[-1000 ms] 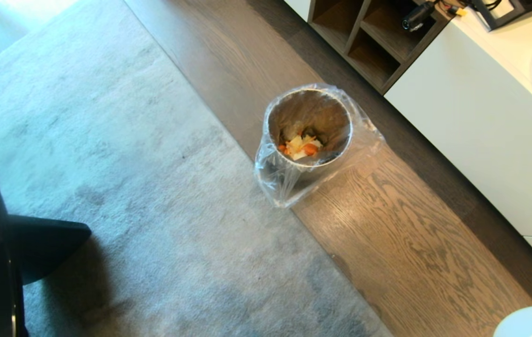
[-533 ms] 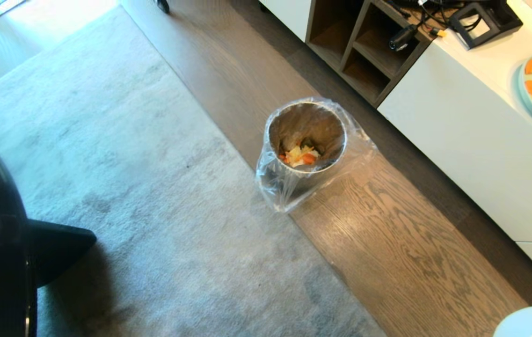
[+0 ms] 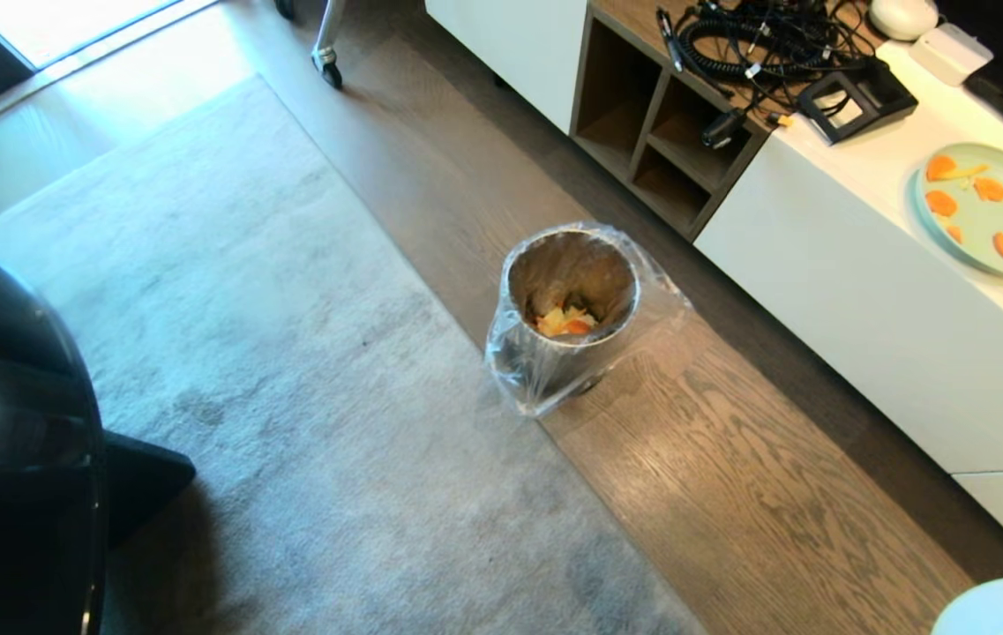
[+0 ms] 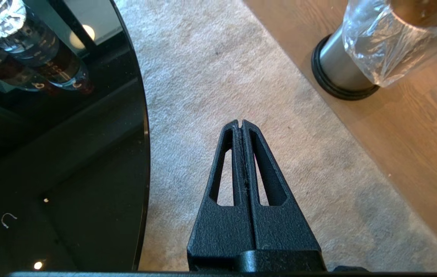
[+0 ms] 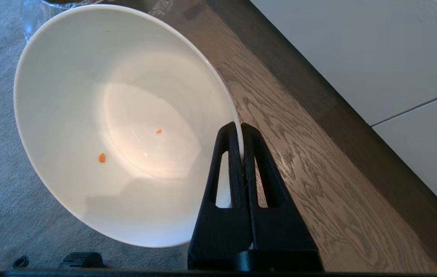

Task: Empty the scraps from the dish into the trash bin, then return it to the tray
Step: Put the bowl back to the table

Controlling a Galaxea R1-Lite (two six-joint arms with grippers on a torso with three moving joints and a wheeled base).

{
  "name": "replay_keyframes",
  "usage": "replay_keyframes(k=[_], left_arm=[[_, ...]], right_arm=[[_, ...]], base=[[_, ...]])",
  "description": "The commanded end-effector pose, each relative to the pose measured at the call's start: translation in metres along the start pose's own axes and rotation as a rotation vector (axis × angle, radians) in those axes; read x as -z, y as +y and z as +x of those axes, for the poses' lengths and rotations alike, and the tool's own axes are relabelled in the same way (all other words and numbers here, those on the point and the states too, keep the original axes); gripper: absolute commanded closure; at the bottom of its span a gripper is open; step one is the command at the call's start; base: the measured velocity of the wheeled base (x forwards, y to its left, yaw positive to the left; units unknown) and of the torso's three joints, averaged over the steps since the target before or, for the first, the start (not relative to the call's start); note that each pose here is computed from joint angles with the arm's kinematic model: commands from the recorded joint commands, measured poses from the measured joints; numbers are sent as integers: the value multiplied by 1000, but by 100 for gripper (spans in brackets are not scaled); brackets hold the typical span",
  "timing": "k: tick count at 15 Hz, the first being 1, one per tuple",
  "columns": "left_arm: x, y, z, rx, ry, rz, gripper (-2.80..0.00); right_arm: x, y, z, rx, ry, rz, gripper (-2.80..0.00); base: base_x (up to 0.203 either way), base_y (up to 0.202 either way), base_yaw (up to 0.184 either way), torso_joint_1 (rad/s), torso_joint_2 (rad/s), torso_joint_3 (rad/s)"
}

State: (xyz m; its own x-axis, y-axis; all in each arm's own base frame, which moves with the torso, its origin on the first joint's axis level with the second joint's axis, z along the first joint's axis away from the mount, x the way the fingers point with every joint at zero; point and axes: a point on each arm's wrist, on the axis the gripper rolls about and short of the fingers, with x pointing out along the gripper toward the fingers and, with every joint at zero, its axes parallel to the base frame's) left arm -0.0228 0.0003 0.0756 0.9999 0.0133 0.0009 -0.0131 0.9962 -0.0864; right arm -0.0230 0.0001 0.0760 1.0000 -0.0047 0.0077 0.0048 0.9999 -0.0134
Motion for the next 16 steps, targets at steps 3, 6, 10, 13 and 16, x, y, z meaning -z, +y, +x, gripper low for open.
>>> replay_keyframes(k=[3, 6, 10, 13, 16], left_arm=[[0, 0, 0, 0, -1, -1, 0], [0, 0, 0, 0, -2, -1, 0], [0, 0, 0, 0, -1, -1, 0], [0, 0, 0, 0, -1, -1, 0], [0, 0, 0, 0, -1, -1, 0]], right_arm=[[0, 0, 0, 0, 2, 0, 0], [0, 0, 0, 1, 2, 0, 0], [0, 0, 0, 0, 2, 0, 0], [0, 0, 0, 0, 2, 0, 0], [0, 0, 0, 0, 2, 0, 0]], base=[[0, 0, 0, 0, 1, 210], [0, 0, 0, 1, -1, 206], [0, 0, 0, 3, 3, 205], [0, 0, 0, 3, 3, 198], [0, 0, 0, 2, 1, 202]])
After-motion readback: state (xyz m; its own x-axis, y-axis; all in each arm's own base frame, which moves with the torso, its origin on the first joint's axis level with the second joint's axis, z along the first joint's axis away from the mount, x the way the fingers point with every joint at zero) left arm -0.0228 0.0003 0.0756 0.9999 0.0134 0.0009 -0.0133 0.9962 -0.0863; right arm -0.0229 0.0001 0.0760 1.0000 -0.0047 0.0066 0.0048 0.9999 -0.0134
